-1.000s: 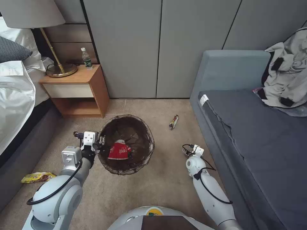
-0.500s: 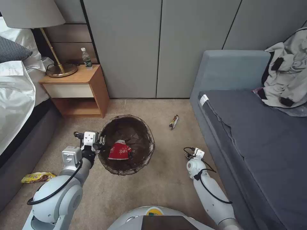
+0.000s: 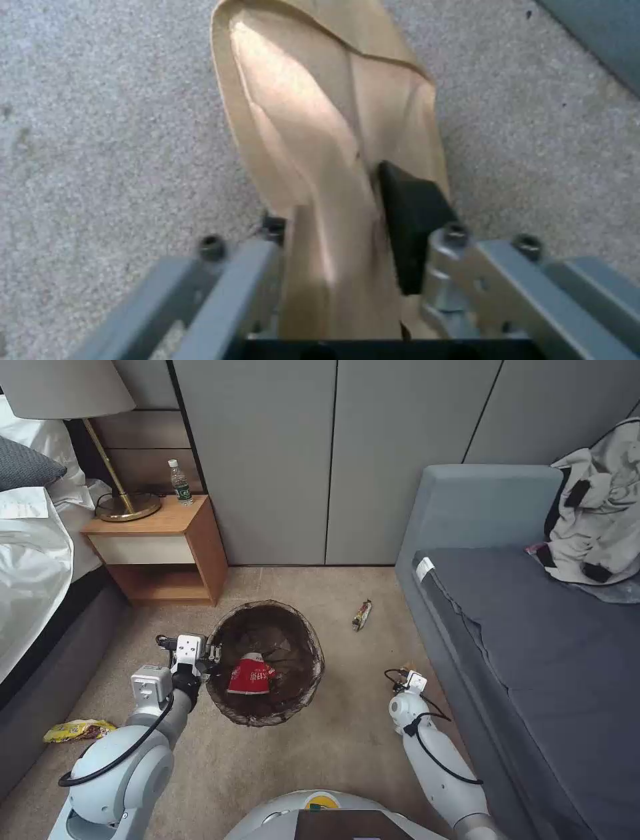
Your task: Pick up the trash bin, then pick up the garbage from the floor and place it into the trash bin.
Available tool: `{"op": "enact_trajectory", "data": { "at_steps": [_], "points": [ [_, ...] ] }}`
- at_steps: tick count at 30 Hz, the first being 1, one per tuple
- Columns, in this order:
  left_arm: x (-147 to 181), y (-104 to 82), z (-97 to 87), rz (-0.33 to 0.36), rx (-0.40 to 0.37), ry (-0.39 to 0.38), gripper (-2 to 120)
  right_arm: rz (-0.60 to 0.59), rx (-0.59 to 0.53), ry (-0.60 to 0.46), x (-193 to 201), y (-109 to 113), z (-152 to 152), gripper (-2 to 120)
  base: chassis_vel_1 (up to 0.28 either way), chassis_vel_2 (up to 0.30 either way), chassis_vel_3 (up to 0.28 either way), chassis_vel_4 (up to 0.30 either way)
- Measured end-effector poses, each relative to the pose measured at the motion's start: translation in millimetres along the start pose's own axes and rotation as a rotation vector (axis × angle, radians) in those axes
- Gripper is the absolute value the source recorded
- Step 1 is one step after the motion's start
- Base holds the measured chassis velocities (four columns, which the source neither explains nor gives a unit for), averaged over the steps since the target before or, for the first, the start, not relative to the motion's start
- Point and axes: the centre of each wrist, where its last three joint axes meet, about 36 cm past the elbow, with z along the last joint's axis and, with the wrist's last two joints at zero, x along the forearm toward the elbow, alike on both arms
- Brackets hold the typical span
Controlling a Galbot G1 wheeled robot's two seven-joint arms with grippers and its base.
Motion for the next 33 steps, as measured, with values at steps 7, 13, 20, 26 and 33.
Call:
{"op": "enact_trajectory", "data": {
  "at_steps": [7, 13, 20, 26, 33],
  "points": [
    [0, 0.6, -0.2, -0.003, -0.001, -0.001, 3, 0.009, 0.024, -0.035, 5, -1, -3, 0, 0.000, 0.000, 0.000, 0.000],
    [0, 1.1, -0.5, -0.005, -0.001, -0.002, 3, -0.024, 0.038, -0.120, 32, -7, -22, 0, 0.000, 0.000, 0.000, 0.000],
    [0, 1.9, -1.0, -0.007, -0.003, -0.003, 3, -0.113, 0.034, -0.199, 83, -22, -49, 0, 0.000, 0.000, 0.000, 0.000],
    [0, 2.8, -1.7, -0.010, -0.009, -0.002, 3, -0.302, -0.001, -0.314, 180, -38, -95, 0, 0.000, 0.000, 0.000, 0.000],
    [0, 4.0, -2.5, -0.010, -0.020, 0.000, 3, -0.556, -0.025, -0.437, 281, -41, -150, 0, 0.000, 0.000, 0.000, 0.000]
  ]
}}
